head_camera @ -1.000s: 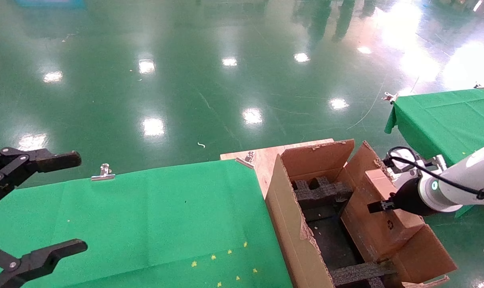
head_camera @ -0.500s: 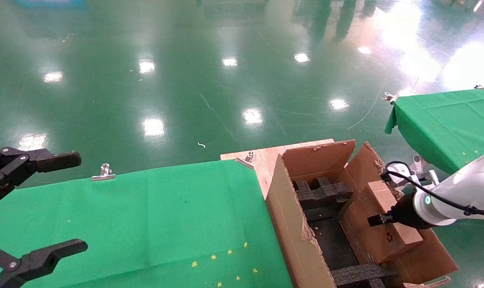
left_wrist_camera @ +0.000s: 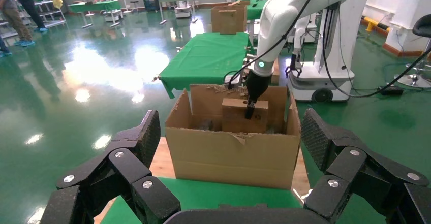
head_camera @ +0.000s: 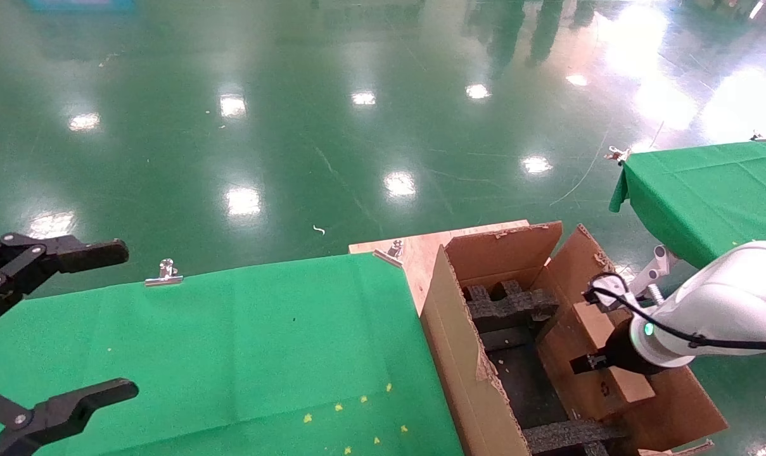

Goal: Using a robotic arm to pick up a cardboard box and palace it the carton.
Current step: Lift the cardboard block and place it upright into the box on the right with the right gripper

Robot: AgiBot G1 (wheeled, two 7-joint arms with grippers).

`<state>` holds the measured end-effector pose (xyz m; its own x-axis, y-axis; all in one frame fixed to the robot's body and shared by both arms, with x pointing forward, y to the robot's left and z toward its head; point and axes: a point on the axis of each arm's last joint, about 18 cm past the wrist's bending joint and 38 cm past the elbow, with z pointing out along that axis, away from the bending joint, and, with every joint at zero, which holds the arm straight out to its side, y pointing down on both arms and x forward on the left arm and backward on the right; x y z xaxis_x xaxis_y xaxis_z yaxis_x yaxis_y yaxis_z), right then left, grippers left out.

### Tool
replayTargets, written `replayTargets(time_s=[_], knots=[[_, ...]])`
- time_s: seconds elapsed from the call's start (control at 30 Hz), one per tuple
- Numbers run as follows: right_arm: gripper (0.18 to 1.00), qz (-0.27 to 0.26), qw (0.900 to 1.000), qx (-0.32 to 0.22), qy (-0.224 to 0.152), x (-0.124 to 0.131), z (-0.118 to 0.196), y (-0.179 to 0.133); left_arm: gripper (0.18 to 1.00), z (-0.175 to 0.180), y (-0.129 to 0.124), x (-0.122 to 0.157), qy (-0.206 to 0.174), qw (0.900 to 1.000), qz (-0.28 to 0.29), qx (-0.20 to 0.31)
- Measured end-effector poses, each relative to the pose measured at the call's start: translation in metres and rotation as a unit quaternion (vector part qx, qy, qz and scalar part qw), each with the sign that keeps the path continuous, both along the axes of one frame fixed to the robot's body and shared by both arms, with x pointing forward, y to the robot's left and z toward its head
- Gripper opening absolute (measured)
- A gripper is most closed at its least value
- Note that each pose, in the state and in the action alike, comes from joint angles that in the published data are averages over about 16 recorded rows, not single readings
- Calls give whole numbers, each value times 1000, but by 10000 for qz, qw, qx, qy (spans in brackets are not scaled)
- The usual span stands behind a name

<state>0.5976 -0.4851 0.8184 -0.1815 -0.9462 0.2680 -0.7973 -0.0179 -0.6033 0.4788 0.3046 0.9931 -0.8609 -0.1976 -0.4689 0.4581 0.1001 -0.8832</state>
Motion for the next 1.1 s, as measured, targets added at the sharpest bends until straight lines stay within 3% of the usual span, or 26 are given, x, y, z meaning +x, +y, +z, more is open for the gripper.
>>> replayTargets(time_s=[0.83, 1.1], knots=[[320, 5, 9996, -24, 296, 19, -24, 8, 1001, 0, 0, 0, 1, 10000, 2, -2], [370, -7, 9997, -5, 240, 20, -19, 8, 1001, 0, 0, 0, 1, 10000, 2, -2]])
